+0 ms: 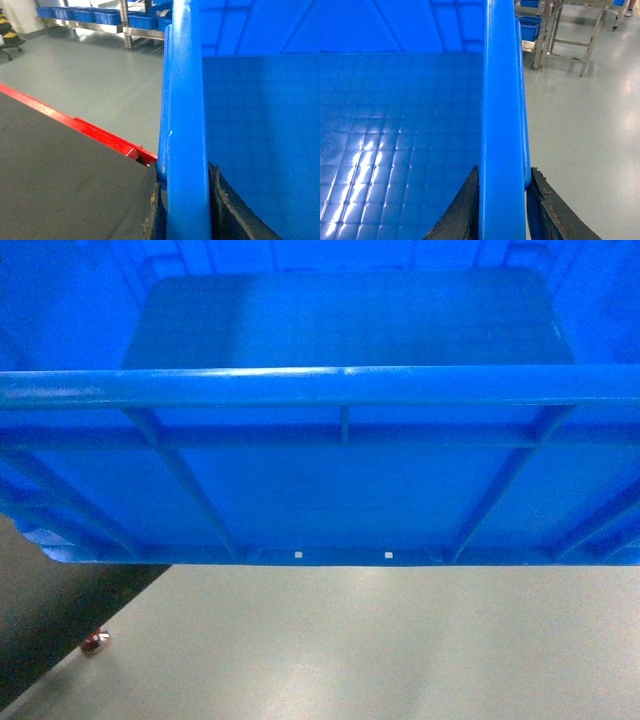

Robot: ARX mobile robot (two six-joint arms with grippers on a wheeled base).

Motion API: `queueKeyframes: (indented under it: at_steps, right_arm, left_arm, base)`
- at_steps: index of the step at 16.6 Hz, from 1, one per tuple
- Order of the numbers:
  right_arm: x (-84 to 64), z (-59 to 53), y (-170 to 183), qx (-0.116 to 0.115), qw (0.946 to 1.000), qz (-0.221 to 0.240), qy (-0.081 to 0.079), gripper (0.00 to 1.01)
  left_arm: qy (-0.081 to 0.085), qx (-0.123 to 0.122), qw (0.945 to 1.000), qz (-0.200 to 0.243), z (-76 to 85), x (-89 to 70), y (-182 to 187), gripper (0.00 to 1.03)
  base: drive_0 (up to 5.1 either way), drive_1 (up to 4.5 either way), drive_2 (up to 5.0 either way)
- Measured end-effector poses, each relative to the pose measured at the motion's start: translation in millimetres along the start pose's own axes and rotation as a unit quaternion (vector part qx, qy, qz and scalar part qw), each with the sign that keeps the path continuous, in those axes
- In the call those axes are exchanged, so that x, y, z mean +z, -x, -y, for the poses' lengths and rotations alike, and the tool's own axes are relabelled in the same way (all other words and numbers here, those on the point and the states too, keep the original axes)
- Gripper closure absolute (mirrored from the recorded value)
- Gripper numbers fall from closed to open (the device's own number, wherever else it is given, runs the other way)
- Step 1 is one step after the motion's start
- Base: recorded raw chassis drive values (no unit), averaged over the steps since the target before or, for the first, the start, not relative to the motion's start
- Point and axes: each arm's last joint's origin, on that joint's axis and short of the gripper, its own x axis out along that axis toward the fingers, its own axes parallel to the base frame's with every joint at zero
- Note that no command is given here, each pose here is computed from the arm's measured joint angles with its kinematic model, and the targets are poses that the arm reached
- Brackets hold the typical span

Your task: Place box next to blue box on left shelf

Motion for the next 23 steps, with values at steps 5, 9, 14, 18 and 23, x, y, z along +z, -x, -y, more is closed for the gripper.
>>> queueKeyframes:
  at_steps: [5, 9, 14, 18, 23]
  right_arm:
    - [0.0, 0.0, 0.0, 0.0, 1.0, 0.0, 0.0, 0.81]
    - [0.0, 0.0, 0.0, 0.0, 1.0, 0.0, 0.001, 0.81]
    - [0.0, 0.0, 0.0, 0.0, 1.0, 0.0, 0.001, 0.81]
    - [0.0, 0.0, 0.0, 0.0, 1.0, 0.0, 0.001, 0.81]
    - [0.0, 0.0, 0.0, 0.0, 1.0, 0.0, 0.001, 0.81]
  left_arm:
    - [0.0, 0.0, 1.0, 0.0, 0.0, 0.0, 0.0, 0.86]
    - [0.0, 0.0, 1.0, 0.0, 0.0, 0.0, 0.0, 0.86]
    - [0.0, 0.0, 1.0, 0.0, 0.0, 0.0, 0.0, 0.86]
    - [0.0, 0.0, 1.0, 0.0, 0.0, 0.0, 0.0, 0.86]
    - [0.0, 0.0, 1.0, 0.0, 0.0, 0.0, 0.0, 0.86]
  base:
    - [-1.6, -1.59, -1.6]
    - [-1.5, -1.51, -1.5]
    - [-1.5, -1.55, -1.5]
    - [-1.6, -1.6, -1.6]
    - [-1.5, -1.51, -1.5]
